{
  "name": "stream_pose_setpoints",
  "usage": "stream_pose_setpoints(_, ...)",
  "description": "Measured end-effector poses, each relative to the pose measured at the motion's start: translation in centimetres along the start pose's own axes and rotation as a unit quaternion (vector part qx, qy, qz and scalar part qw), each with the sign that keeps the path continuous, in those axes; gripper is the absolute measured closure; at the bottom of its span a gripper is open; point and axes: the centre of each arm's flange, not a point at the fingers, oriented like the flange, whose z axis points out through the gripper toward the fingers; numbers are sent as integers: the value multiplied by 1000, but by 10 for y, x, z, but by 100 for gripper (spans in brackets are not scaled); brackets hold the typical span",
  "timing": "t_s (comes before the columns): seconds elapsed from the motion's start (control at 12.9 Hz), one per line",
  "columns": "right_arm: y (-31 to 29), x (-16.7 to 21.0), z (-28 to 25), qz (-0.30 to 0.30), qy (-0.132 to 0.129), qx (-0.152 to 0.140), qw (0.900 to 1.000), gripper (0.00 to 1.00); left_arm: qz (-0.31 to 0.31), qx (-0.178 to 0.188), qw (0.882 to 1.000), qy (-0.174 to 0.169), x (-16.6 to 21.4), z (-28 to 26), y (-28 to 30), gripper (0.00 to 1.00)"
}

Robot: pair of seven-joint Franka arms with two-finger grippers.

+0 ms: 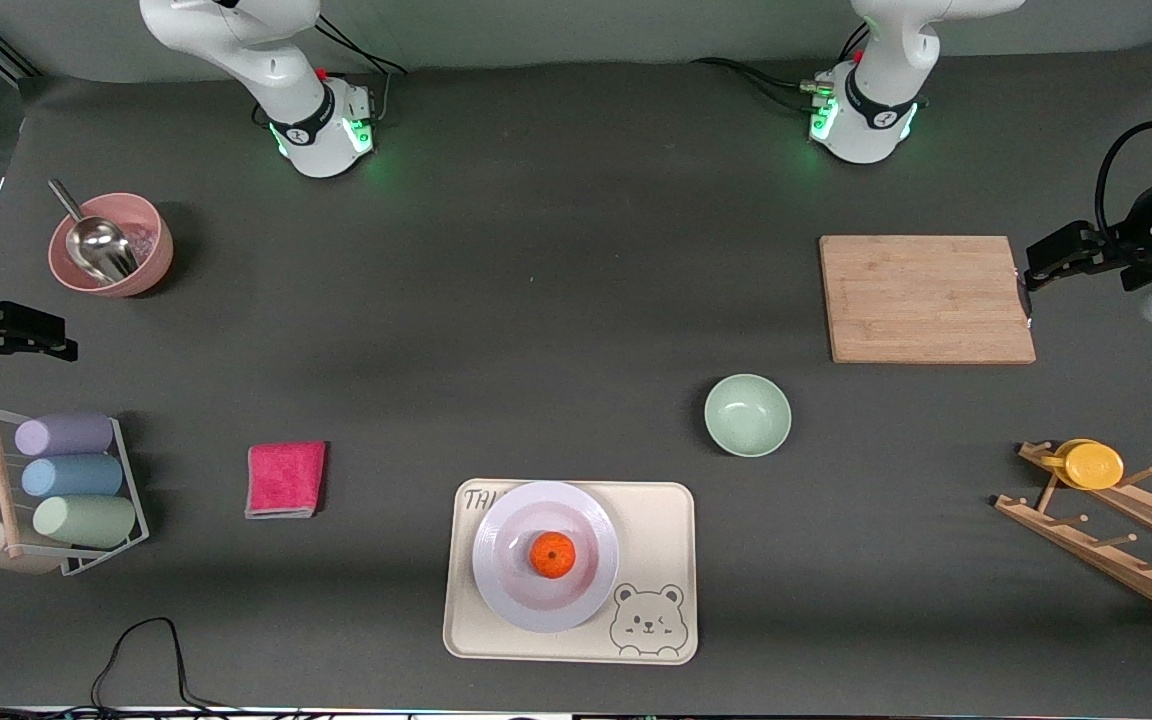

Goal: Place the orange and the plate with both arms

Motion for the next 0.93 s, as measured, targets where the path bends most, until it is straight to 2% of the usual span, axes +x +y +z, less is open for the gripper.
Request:
stream_pose_setpoints(0.31,12,-16,2,1,-6,6,1000,0,0,0,1000,0,0,0,0,0)
stream_pose_setpoints(0.46,17,-21,-2,3,-5,-2,1000,0,0,0,1000,0,0,0,0,0)
stream_pose_setpoints(0.77,-27,-14,-9,48,0,-8,999,0,0,0,1000,0,0,0,0,0)
stream_pose_setpoints(0.93,-44,-10,-10,78,3,14,997,0,0,0,1000,0,0,0,0,0)
